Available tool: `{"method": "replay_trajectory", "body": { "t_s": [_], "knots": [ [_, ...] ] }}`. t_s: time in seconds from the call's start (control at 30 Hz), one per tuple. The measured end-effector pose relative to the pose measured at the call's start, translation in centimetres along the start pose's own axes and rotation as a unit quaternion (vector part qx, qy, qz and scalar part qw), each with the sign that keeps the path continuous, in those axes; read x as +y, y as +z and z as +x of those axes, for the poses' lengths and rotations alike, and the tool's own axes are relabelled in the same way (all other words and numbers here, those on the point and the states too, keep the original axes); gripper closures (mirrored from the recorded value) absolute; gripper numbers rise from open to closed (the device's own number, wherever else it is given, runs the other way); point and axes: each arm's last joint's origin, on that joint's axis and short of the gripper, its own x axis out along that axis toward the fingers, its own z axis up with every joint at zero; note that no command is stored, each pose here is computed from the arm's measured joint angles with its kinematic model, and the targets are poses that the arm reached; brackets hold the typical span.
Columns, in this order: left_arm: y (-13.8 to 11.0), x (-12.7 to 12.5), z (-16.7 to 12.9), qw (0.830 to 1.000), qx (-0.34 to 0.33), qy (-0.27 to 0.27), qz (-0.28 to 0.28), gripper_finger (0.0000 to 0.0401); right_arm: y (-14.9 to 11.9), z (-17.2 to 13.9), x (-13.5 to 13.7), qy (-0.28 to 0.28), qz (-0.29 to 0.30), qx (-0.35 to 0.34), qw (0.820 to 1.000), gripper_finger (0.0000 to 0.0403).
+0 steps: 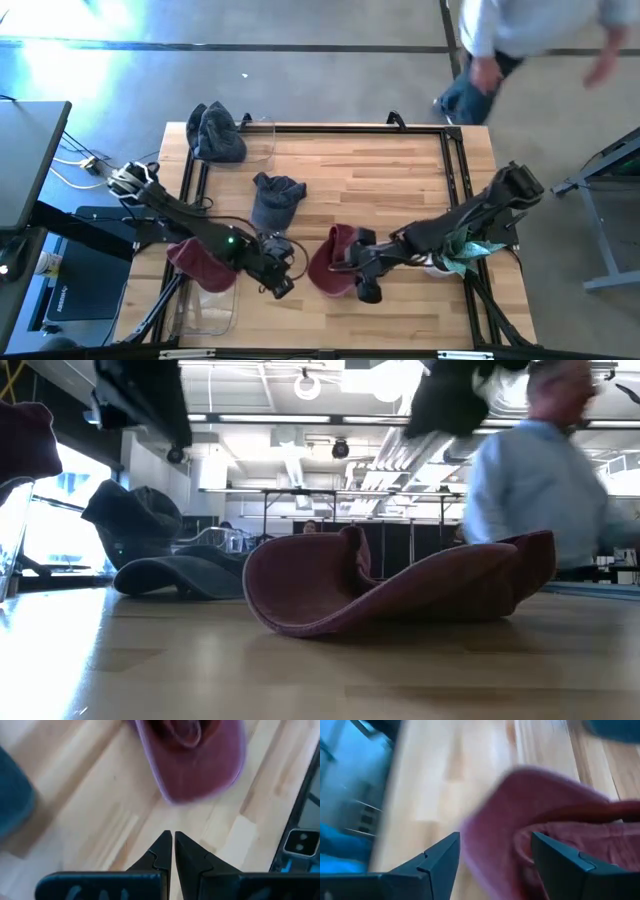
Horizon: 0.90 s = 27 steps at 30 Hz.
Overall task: Pick & Place hat
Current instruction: Put the red cap into the bottom transparent bin
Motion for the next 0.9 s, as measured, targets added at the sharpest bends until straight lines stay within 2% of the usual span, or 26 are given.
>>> {"method": "replay_trajectory", "body": {
  "t_s": [0.13,0.33,0.5,0.63,0.77,0.9],
  "knots": [
    [-0.9,-0.8,0.4,0.999,0.029,-0.024,0.002,0.0384,-1.2,3.1,-2.0,-0.026,-0.032,0.035,0.999,0.0184],
    [-1.0,-1.5,0.2,0.998,0.022,-0.055,-0.003,0.0384,-1.5,7.2,-4.3,0.037,-0.109,0.121,0.986,0.0231],
    [-1.0,-1.5,0.1,0.998,0.027,-0.061,-0.011,0.0384,-2.3,8.6,-4.7,0.021,-0.141,0.165,0.976,0.03],
    [-0.9,-1.6,0.1,0.997,0.031,-0.066,-0.018,0.0384,-1.8,7.9,-4.0,0.014,-0.132,0.156,0.979,0.0385],
    [-0.8,-1.4,0.2,0.998,0.011,-0.049,-0.039,0.0384,-0.1,5.0,-2.5,-0.011,-0.088,0.135,0.987,0.0376],
    [-0.7,-1.4,0.2,0.998,-0.012,-0.038,-0.052,0.0384,1.5,0.5,-1.8,-0.089,-0.011,0.09,0.992,0.0394]
  ]
}}
